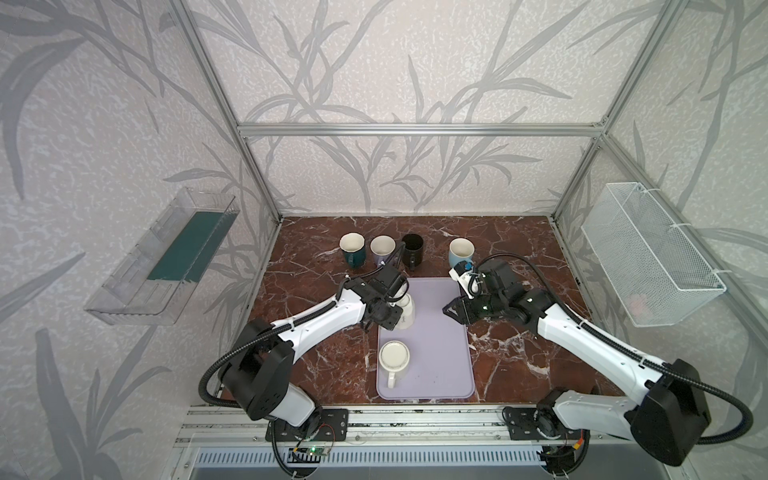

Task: Turn the mug right side up
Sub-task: Pick up the mug from the tray.

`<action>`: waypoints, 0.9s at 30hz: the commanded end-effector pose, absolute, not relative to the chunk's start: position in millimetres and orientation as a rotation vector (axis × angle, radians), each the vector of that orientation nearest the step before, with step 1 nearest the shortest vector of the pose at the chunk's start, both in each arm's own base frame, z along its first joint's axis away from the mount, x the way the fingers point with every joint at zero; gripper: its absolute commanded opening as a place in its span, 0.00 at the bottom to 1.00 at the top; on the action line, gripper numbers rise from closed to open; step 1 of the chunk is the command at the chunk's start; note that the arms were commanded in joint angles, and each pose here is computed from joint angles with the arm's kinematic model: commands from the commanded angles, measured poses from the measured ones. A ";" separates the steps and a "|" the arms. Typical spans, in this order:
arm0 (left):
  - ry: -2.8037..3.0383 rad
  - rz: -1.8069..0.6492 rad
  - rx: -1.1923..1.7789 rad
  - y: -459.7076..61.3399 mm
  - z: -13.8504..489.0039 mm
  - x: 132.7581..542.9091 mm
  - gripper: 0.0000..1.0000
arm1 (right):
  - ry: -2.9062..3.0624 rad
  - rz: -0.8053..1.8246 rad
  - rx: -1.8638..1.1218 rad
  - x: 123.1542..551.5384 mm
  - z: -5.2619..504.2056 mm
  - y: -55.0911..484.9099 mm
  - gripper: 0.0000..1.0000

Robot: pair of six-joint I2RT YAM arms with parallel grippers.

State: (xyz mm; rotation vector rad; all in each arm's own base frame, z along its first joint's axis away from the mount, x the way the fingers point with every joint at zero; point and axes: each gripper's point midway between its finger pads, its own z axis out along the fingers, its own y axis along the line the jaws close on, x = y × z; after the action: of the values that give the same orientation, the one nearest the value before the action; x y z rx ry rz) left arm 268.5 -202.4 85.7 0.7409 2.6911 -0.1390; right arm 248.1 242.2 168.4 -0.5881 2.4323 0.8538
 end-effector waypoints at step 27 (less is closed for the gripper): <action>2.656 -0.065 0.729 -204.0 65.7 292.2 0.06 | 2.467 0.861 -0.533 235.8 159.1 231.6 0.40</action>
State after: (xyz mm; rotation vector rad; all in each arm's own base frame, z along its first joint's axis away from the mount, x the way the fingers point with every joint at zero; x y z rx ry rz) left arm 287.2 -206.7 67.4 0.7422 2.6632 -0.0884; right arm 238.4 233.6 153.3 -0.5476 2.4893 0.8450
